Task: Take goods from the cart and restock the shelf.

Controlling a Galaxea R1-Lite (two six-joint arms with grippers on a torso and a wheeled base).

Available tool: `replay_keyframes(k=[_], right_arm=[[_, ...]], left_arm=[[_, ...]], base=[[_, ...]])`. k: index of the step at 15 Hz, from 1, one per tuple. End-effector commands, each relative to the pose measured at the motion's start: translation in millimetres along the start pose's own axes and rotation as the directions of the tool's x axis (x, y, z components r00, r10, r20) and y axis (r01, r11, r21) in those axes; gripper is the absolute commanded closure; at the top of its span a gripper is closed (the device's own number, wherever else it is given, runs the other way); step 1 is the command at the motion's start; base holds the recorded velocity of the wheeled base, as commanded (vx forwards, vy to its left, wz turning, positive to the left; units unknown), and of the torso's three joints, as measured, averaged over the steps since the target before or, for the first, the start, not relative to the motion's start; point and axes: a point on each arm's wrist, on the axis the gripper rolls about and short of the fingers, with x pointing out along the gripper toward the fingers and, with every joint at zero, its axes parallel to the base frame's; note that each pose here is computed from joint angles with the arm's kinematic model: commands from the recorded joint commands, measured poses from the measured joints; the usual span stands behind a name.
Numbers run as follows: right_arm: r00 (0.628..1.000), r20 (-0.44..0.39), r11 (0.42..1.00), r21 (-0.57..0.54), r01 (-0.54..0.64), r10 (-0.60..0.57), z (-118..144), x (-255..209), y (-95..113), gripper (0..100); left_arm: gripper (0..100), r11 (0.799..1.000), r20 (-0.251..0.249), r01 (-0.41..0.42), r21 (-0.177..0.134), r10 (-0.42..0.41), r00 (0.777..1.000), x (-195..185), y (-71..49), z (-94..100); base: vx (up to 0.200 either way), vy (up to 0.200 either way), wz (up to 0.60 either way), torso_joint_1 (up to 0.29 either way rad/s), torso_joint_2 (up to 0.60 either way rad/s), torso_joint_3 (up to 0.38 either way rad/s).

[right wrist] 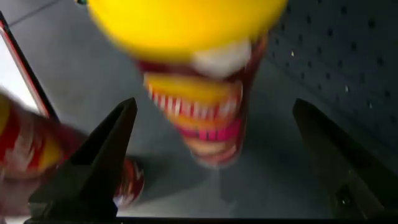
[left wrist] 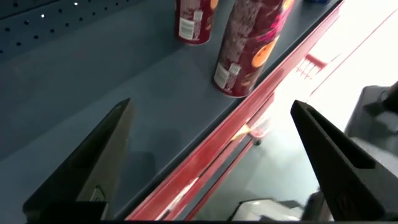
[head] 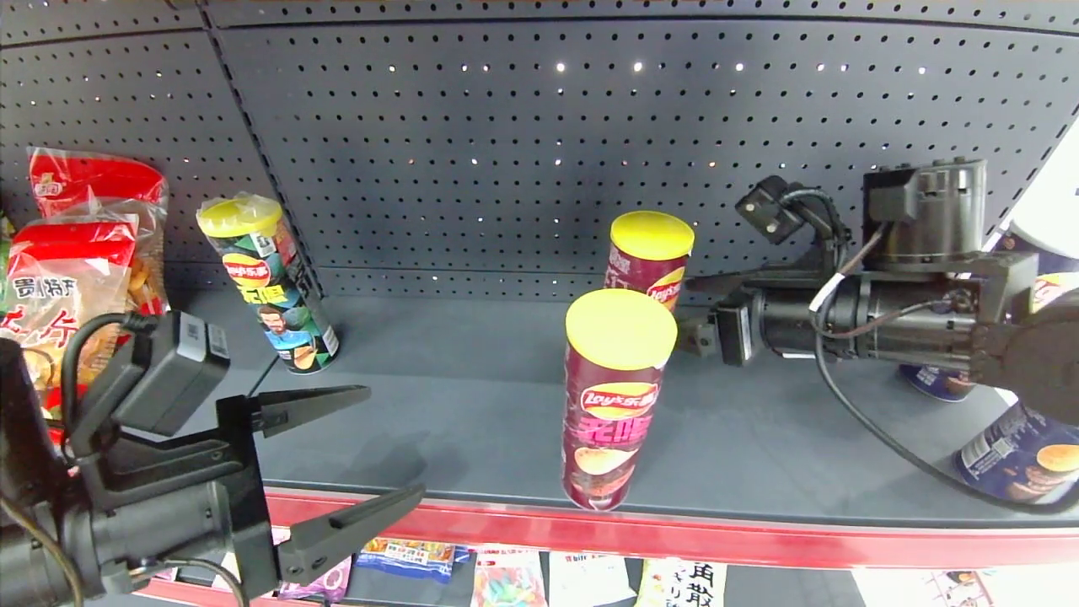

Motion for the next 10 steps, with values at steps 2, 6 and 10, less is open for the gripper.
replay_keyframes(k=[2,6,10], right_arm=[[0.998,0.015,0.998,0.003,0.058,-0.058,-12,-51,10,0],[0.993,0.094,0.997,-0.018,0.074,-0.072,-39,-132,42,0],[0.975,0.194,0.992,-0.039,0.116,-0.106,-73,-190,68,0]], left_arm=[[0,0.999,-0.075,0.037,0.016,-0.035,0.997,23,1.7,-8.9],[0,0.996,-0.131,0.047,0.081,-0.036,0.991,66,14.8,-8.4],[0,0.993,-0.183,0.055,0.109,-0.034,0.983,95,16.9,-13.8]], base=[[0.000,0.000,0.00,0.000,0.00,0.000],[0.000,0.000,0.00,0.000,0.00,0.000],[0.000,0.000,0.00,0.000,0.00,0.000]])
